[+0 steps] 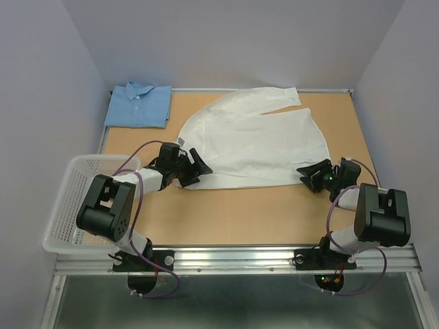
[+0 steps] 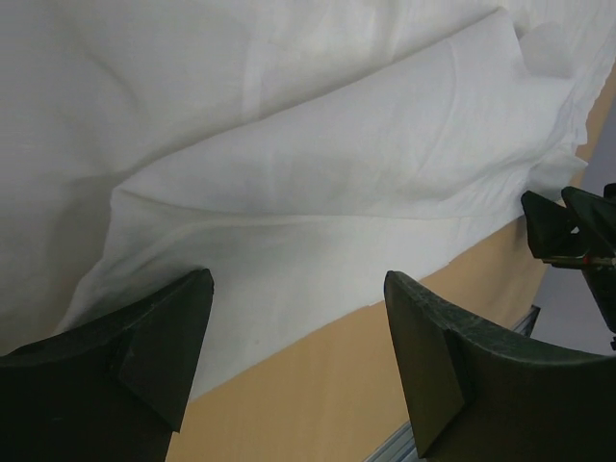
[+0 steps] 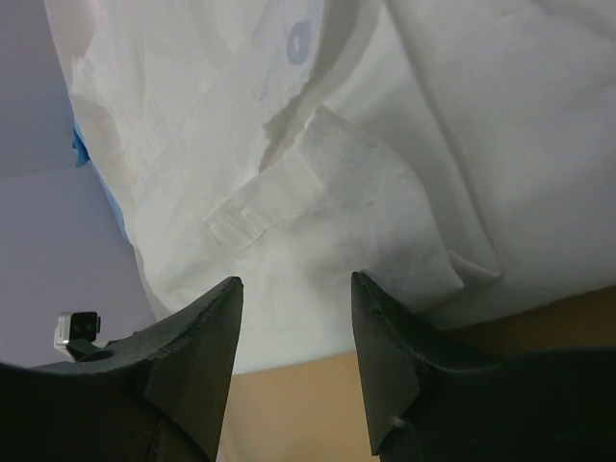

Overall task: Fold and stack the long sleeve shirts
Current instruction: Fold the shirt

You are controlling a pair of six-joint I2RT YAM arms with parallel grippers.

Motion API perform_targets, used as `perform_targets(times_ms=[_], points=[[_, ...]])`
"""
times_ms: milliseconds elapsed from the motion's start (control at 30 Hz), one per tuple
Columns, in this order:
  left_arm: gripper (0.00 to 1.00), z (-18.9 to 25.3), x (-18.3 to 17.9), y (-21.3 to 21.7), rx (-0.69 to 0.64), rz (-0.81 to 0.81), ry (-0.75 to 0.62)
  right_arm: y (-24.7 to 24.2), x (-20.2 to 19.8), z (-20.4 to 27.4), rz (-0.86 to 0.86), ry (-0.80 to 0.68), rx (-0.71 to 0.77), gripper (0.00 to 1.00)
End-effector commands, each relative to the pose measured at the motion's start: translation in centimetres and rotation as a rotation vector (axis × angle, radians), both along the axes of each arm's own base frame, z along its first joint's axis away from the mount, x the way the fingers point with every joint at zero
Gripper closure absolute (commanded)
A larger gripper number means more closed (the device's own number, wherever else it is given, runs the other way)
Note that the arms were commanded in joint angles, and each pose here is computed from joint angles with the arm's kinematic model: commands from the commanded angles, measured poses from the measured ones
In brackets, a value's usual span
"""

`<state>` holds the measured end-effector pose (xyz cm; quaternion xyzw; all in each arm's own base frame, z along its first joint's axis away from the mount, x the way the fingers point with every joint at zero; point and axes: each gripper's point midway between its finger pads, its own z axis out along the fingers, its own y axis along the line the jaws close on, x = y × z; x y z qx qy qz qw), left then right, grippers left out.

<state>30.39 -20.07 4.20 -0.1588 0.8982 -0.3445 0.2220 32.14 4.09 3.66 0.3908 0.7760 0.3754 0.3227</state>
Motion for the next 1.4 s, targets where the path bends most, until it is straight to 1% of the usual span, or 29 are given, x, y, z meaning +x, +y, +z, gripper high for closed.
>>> perform_targets(times_ms=[0,33,67,100,200,233,300,333,367,400,433,467,500,533,567,600,633,667,700,867,900,933,1000,1033,1100,1133,1200,1300,1367], points=[[0.15,-1.6,-2.3,3.2,0.143,0.058,0.091,-0.9,0.8,2.7,0.032,-0.104,-0.070,0.45],[0.15,-0.8,-1.9,3.2,0.142,0.058,0.070,-0.9,1.1,3.5,0.038,-0.117,-0.075,0.45],[0.15,0.1,-1.8,2.9,0.145,0.048,0.051,-0.9,1.4,5.2,0.049,-0.163,-0.095,0.45],[0.15,2.5,-0.3,2.3,0.135,0.043,-0.029,-0.7,1.5,6.1,0.061,-0.175,-0.094,0.44],[0.15,6.2,1.2,-0.6,0.111,-0.013,-0.136,0.1,2.8,9.7,0.075,-0.254,-0.085,0.43],[0.15,7.9,1.9,-3.2,0.089,-0.067,-0.185,1.0,3.3,10.9,0.094,-0.300,-0.071,0.43],[0.15,10.1,3.3,-6.2,0.016,-0.108,-0.253,2.1,4.4,13.0,0.095,-0.367,-0.012,0.43],[0.15,11.3,4.2,-8.7,-0.061,-0.151,-0.276,3.4,5.1,12.9,0.119,-0.367,0.007,0.43],[0.16,11.5,4.6,-9.9,-0.089,-0.170,-0.276,4.2,5.6,13.0,0.131,-0.372,0.018,0.43],[0.17,9.7,5.2,-11.0,-0.088,-0.184,-0.237,4.7,6.4,13.5,0.131,-0.391,0.019,0.43],[0.18,11.6,6.0,-12.8,-0.133,-0.219,-0.267,5.6,7.4,14.8,0.153,-0.427,0.019,0.43],[0.18,11.9,6.6,-13.9,-0.157,-0.235,-0.274,7.4,7.9,13.6,0.193,-0.401,0.031,0.43],[0.19,10.5,7.0,-14.7,-0.154,-0.246,-0.245,7.9,8.7,14.4,0.197,-0.431,0.035,0.43],[0.19,11.3,7.4,-15.9,-0.175,-0.266,-0.262,9.8,9.3,14.9,0.238,-0.450,0.043,0.43],[0.20,11.3,7.7,-16.4,-0.185,-0.272,-0.267,10.6,9.9,13.7,0.252,-0.426,0.053,0.43],[0.20,10.0,7.6,-17.0,-0.202,-0.282,-0.227,11.1,10.4,13.6,0.258,-0.435,0.064,0.43],[0.20,9.9,7.5,-17.4,-0.223,-0.288,-0.218,11.5,10.8,13.3,0.258,-0.434,0.073,0.43],[0.21,9.9,7.6,-17.8,-0.249,-0.289,-0.229,11.7,11.3,11.7,0.255,-0.402,0.086,0.43],[0.21,8.4,7.4,-17.7,-0.254,-0.276,-0.190,11.7,11.7,11.6,0.244,-0.415,0.097,0.43],[0.22,5.1,7.5,-17.5,-0.246,-0.247,-0.158,11.7,12.3,6.9,0.235,-0.335,0.109,0.43],[0.22,4.5,8.0,-16.8,-0.226,-0.218,-0.160,11.4,12.2,5.3,0.222,-0.302,0.109,0.43],[0.22,3.4,7.8,-16.2,-0.210,-0.203,-0.141,11.2,12.1,4.7,0.213,-0.288,0.111,0.43],[0.22,2.6,8.1,-15.0,-0.194,-0.172,-0.135,10.0,11.7,3.2,0.184,-0.261,0.104,0.43],[0.22,1.5,8.3,-13.6,-0.173,-0.136,-0.121,8.9,11.6,2.5,0.157,-0.249,0.100,0.43],[0.22,1.3,8.6,-12.1,-0.158,-0.097,-0.122,7.7,11.3,2.0,0.139,-0.248,0.084,0.43],[0.22,0.4,8.7,-10.5,-0.133,-0.057,-0.114,6.6,10.9,1.7,0.119,-0.241,0.073,0.43],[0.22,1.2,9.1,-9.6,-0.124,-0.043,-0.153,5.2,11.0,1.9,0.102,-0.257,0.044,0.43],[0.22,2.7,9.2,-9.2,-0.105,-0.064,-0.221,5.1,11.4,3.8,0.128,-0.310,0.030,0.43],[0.22,5.0,9.1,-9.2,-0.119,-0.074,-0.273,5.5,11.8,5.0,0.162,-0.324,0.033,0.45]])
